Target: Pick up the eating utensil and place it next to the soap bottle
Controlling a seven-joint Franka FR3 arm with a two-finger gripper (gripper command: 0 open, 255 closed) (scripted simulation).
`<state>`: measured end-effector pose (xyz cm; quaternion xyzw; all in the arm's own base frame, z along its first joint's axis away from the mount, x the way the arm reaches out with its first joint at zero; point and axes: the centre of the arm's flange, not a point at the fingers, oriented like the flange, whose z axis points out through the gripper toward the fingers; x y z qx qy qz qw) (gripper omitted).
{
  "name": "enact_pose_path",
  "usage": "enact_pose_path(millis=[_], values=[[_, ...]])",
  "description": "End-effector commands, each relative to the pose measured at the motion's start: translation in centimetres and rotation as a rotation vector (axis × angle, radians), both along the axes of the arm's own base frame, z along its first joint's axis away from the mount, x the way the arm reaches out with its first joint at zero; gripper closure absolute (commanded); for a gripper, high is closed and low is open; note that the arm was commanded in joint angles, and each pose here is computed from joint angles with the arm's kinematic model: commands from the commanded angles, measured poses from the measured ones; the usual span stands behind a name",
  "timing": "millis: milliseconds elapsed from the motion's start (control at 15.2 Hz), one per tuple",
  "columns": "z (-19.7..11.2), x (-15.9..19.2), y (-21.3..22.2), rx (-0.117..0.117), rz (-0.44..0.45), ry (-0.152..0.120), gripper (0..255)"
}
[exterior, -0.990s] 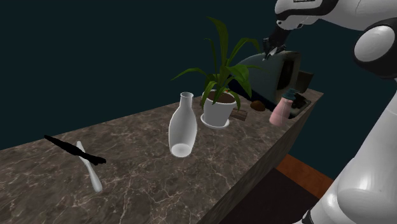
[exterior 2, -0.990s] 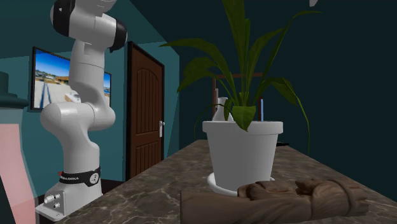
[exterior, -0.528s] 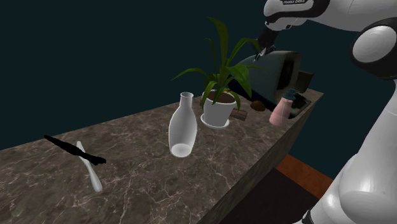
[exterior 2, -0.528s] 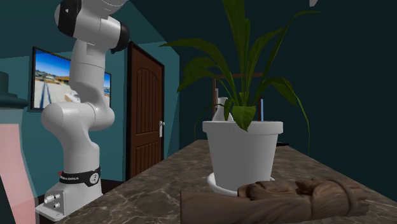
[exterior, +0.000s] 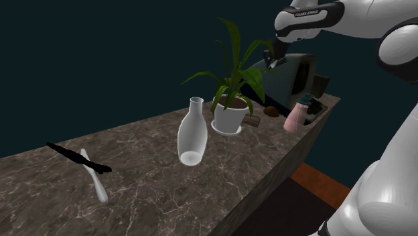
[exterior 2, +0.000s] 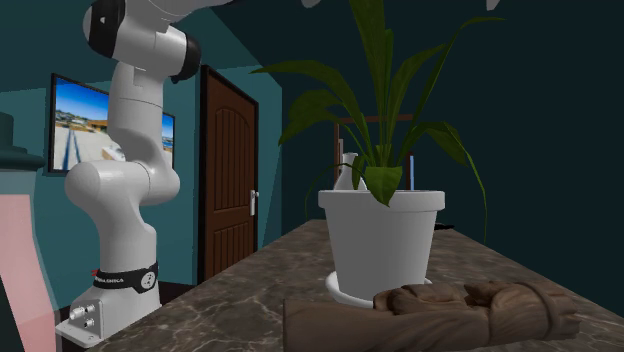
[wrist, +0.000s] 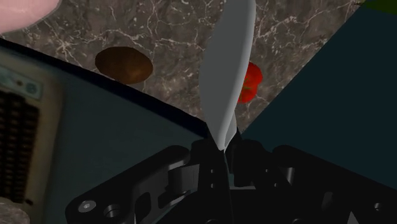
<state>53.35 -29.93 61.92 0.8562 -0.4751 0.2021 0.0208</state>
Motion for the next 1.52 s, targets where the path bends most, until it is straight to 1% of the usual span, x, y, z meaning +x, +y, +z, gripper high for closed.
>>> enact_pose_path(millis=[0, 1452], values=[[-1.1, 0.1, -0.1, 0.0, 0.0, 0.0, 255], [-12.7, 0.1, -0.1, 0.0, 0.0, 0.0, 255]])
